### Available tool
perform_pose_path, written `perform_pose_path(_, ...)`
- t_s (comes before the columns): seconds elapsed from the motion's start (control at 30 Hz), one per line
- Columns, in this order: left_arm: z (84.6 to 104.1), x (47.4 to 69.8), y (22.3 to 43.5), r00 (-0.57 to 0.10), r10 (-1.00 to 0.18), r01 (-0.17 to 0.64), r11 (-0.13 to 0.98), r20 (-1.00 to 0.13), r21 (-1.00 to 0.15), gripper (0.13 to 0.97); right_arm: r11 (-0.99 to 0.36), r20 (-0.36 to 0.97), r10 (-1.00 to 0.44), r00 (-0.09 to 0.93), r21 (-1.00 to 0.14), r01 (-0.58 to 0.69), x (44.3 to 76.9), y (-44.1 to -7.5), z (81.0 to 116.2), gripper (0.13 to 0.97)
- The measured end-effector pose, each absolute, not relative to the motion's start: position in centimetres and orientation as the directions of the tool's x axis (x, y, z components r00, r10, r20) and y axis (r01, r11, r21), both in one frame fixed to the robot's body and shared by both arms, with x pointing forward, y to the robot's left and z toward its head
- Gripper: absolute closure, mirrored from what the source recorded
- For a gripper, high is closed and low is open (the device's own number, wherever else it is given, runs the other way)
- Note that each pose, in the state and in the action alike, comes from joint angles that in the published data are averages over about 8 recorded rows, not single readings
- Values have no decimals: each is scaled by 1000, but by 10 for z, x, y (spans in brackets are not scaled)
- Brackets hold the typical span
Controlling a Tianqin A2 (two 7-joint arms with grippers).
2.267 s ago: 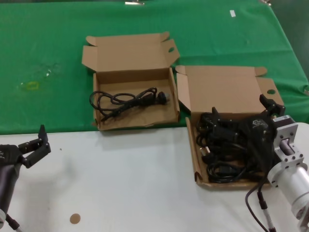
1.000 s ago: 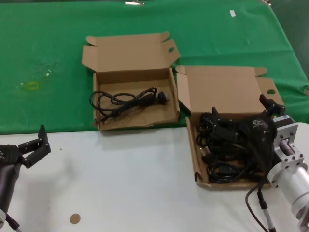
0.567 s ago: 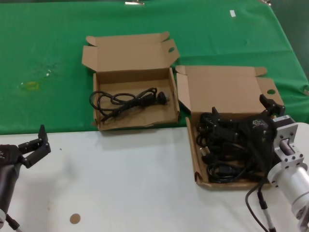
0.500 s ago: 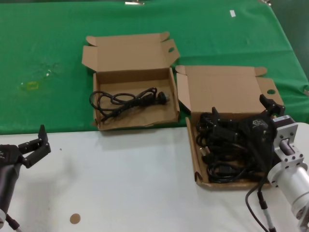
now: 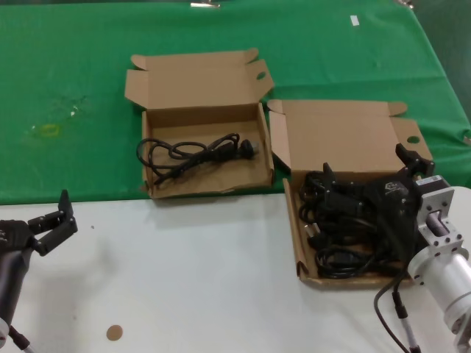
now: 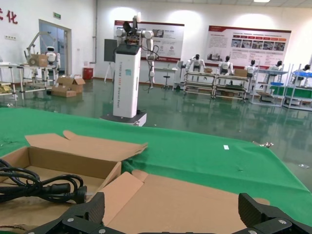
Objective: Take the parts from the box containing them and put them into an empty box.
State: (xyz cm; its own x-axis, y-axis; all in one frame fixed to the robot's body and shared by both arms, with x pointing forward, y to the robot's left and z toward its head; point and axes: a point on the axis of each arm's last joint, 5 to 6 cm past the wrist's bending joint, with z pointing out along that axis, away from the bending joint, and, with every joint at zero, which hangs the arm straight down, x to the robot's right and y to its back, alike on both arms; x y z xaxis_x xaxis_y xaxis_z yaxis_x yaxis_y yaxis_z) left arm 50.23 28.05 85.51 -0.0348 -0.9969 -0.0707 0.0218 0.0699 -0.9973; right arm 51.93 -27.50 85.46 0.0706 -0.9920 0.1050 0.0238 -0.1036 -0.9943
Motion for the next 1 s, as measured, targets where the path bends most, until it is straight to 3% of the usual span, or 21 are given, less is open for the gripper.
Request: perform_pose_path(1.0, 855, 502, 280, -35, -997, 22, 70, -71, -997, 132, -104, 105, -992, 71, -994, 24, 519, -275, 855, 130)
